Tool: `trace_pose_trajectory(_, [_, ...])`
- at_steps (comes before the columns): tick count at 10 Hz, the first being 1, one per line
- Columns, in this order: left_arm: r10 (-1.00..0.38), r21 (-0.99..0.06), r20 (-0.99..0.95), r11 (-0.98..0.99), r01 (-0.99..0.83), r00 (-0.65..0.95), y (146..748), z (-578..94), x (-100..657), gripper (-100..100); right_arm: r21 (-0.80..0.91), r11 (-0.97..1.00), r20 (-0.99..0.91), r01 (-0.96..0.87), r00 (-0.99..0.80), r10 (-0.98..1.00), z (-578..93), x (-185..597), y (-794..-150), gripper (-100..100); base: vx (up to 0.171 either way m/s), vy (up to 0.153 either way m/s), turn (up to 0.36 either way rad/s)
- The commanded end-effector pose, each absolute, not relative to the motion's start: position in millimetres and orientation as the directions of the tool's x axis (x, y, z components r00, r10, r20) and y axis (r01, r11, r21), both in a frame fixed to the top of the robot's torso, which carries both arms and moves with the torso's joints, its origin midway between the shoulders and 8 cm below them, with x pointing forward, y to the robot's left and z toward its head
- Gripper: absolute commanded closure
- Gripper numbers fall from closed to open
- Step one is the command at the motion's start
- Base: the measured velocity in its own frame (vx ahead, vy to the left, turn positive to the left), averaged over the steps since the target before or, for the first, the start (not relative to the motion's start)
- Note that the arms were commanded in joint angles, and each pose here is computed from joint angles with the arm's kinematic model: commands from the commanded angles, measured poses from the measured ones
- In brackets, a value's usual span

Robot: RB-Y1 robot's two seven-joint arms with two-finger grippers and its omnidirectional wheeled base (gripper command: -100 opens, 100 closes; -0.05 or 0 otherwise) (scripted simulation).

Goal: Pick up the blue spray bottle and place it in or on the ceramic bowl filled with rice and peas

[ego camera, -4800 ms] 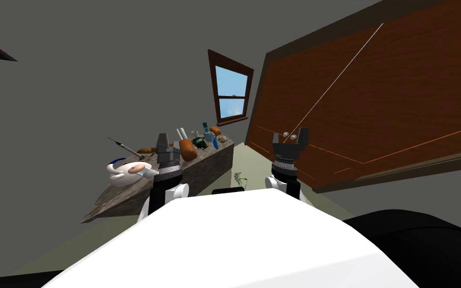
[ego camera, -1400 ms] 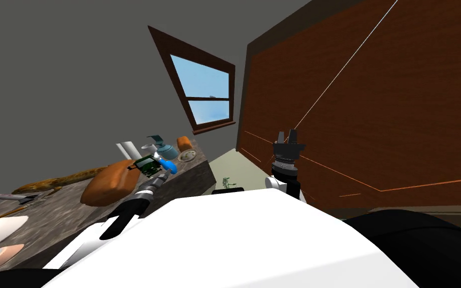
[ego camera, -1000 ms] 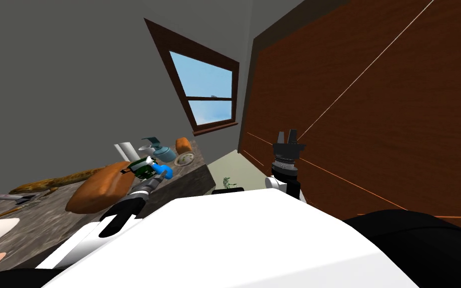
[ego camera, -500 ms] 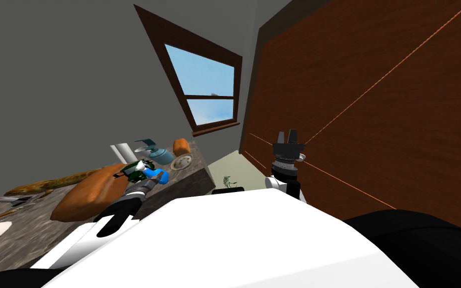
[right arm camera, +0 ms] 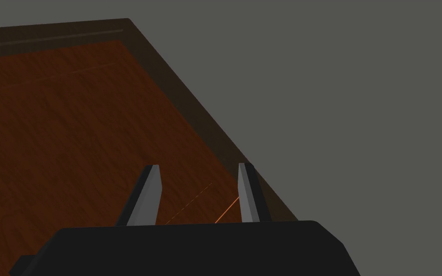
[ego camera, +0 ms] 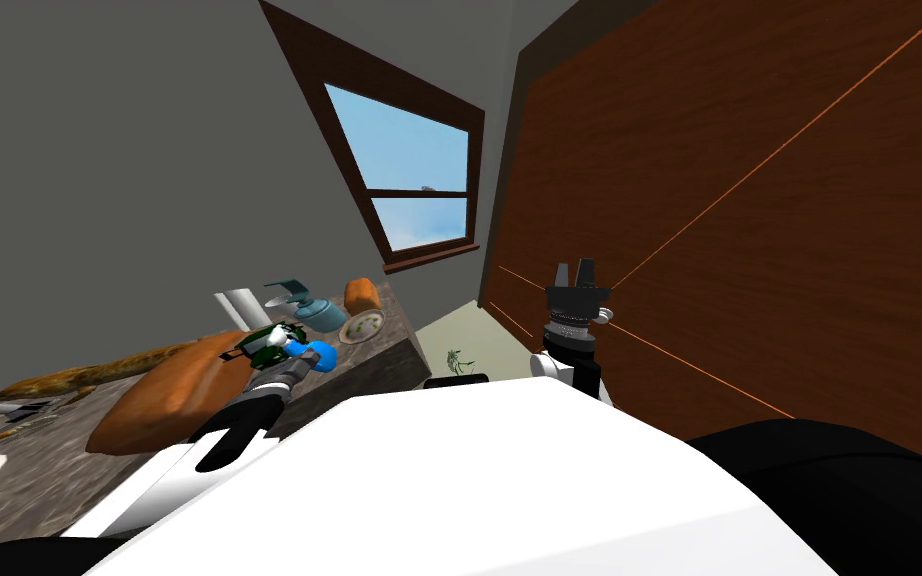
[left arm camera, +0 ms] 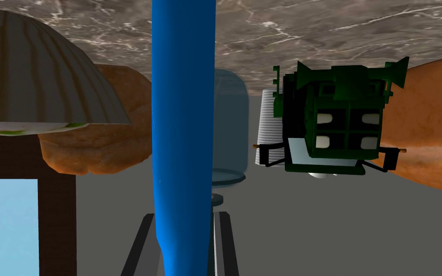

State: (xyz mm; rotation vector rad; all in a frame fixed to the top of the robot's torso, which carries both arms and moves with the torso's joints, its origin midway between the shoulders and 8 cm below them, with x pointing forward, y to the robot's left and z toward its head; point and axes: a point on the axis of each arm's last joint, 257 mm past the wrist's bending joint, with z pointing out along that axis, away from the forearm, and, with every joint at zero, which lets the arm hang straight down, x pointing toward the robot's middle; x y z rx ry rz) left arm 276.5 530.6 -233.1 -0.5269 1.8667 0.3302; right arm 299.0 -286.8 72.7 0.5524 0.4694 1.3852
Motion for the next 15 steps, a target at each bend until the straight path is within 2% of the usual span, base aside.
trace_pose_trajectory(1, [-0.197,-0.026,-0.937,0.862,-0.507,-0.287,531,-233,277,100,0.617,0.097,0.011,-0.781,0.131,0.991,73,299,-287,0,0.000,0.000,0.000])
trace_pose_trajectory(2, [-0.198,-0.026,-0.937,0.862,-0.507,-0.287,531,-233,276,100,0.617,0.097,0.011,-0.781,0.131,0.991,73,299,-287,0,0.000,0.000,0.000])
trace_pose_trajectory(3, [-0.198,-0.026,-0.937,0.862,-0.507,-0.287,531,-233,277,0,0.617,0.097,0.011,-0.781,0.131,0.991,73,299,-287,0,0.000,0.000,0.000])
trace_pose_trajectory(4, [-0.198,-0.026,-0.937,0.862,-0.507,-0.287,531,-233,277,100,0.617,0.097,0.011,-0.781,0.131,0.991,73,299,-287,0,0.000,0.000,0.000])
trace_pose_trajectory(5, [-0.198,-0.026,-0.937,0.862,-0.507,-0.287,531,-233,277,0,0.617,0.097,0.011,-0.781,0.131,0.991,73,299,-287,0,0.000,0.000,0.000])
trace_pose_trajectory(6, [-0.181,-0.025,-0.948,0.862,-0.506,-0.263,537,-216,279,100,0.617,0.097,0.011,-0.781,0.131,0.991,73,299,-287,0,0.011,-0.014,0.019])
trace_pose_trajectory(15, [-0.082,-0.021,-0.991,0.875,-0.484,-0.106,561,-110,294,100,0.617,0.097,0.011,-0.781,0.131,0.991,73,299,-287,0,0.019,-0.033,0.033])
